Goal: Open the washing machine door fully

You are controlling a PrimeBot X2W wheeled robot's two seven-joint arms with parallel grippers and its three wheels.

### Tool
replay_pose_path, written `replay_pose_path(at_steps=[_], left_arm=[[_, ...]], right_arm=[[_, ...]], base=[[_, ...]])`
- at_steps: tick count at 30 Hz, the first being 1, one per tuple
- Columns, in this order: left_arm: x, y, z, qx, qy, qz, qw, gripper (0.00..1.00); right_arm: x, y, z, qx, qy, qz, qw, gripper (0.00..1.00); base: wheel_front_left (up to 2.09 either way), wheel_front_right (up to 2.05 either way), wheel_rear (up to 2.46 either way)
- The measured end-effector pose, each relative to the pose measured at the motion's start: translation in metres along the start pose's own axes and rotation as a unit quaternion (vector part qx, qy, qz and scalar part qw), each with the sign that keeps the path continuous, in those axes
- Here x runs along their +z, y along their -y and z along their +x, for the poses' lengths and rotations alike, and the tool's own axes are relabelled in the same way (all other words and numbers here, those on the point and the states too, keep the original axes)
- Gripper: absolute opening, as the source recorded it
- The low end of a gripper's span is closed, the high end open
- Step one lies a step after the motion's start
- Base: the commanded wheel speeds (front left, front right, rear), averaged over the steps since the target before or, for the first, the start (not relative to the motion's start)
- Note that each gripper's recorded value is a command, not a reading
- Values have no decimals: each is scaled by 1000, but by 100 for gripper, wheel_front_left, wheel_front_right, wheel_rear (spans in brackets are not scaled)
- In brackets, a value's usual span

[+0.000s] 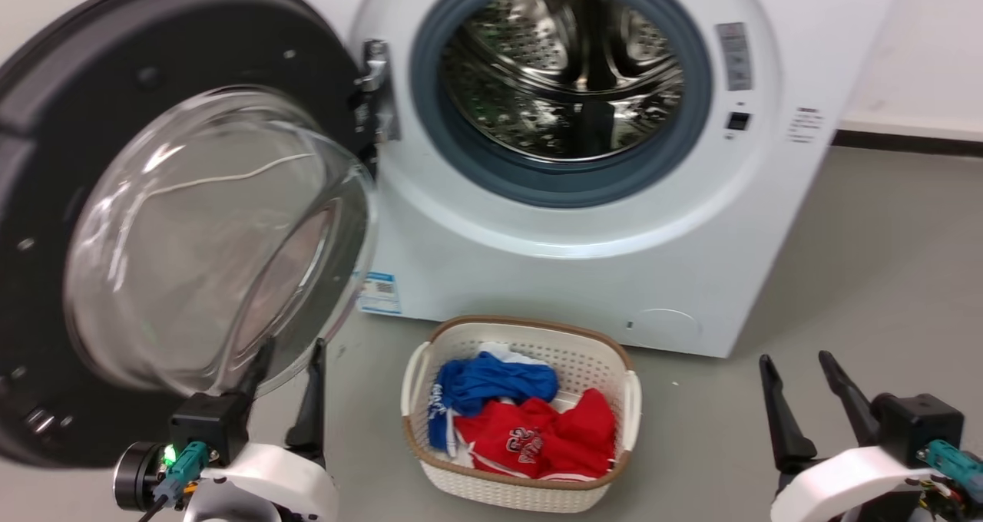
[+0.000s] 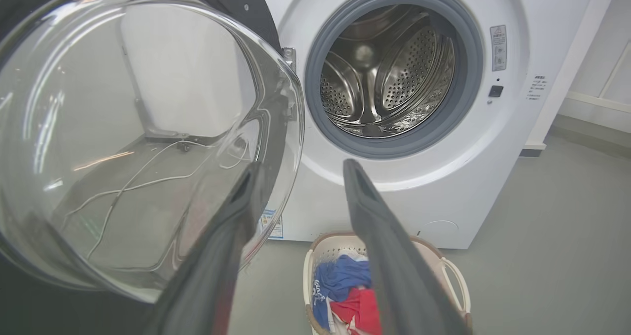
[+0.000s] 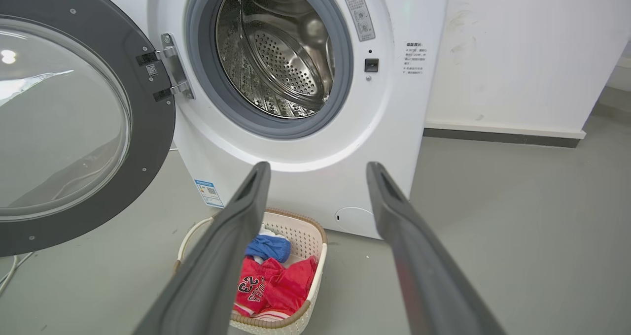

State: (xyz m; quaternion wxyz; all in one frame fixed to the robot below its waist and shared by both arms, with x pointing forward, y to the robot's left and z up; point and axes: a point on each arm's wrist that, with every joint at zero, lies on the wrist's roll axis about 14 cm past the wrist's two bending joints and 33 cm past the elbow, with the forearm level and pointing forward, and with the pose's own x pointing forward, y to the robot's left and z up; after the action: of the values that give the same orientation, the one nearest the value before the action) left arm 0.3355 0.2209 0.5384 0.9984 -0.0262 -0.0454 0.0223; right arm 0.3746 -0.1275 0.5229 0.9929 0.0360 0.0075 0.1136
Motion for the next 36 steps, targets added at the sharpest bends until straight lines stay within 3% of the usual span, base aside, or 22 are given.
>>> replay_pose_path(at_steps=[15,36], left_arm=[[-19,43,34,-60,-19,2,998,100],[-26,48,36,-62,-25,-9,998,100]], right_arm=[[2,47,-35,-81,6,-1,997,100],[2,52,-38,-90,14,1,996,100]], base=[[0,0,0],[0,0,0]])
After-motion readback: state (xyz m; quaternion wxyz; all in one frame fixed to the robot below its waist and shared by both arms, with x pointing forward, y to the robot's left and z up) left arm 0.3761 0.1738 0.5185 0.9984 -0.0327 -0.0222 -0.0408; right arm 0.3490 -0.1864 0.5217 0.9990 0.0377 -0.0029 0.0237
